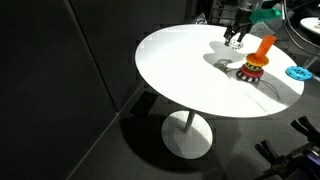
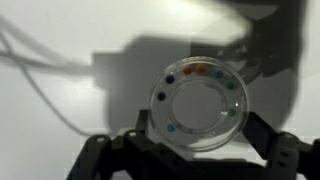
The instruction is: Put the clear ring on the orange stand
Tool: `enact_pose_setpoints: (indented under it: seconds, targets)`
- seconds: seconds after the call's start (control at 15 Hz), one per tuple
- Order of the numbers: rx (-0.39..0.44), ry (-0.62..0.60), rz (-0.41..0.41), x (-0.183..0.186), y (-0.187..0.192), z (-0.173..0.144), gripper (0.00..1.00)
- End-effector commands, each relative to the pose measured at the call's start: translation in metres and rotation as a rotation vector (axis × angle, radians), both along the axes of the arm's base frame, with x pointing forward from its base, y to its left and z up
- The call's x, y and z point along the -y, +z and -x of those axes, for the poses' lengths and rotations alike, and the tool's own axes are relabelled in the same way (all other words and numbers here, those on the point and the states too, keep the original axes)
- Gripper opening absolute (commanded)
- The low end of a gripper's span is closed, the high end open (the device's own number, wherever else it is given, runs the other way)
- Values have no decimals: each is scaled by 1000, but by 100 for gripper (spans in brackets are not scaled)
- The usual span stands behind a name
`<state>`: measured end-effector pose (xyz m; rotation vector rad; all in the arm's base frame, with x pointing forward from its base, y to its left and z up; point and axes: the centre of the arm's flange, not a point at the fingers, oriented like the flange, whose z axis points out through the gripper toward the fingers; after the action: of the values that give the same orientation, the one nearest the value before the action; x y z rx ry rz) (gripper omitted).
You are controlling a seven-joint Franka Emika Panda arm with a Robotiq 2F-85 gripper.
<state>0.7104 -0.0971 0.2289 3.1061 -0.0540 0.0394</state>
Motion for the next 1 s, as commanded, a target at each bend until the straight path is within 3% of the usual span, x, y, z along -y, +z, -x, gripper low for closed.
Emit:
enact_pose_setpoints:
  seconds: [0.0, 0.93]
  targets:
    - [-7, 21, -7, 1, 39, 7, 68]
    - [-35, 153, -24, -14, 128, 62, 68]
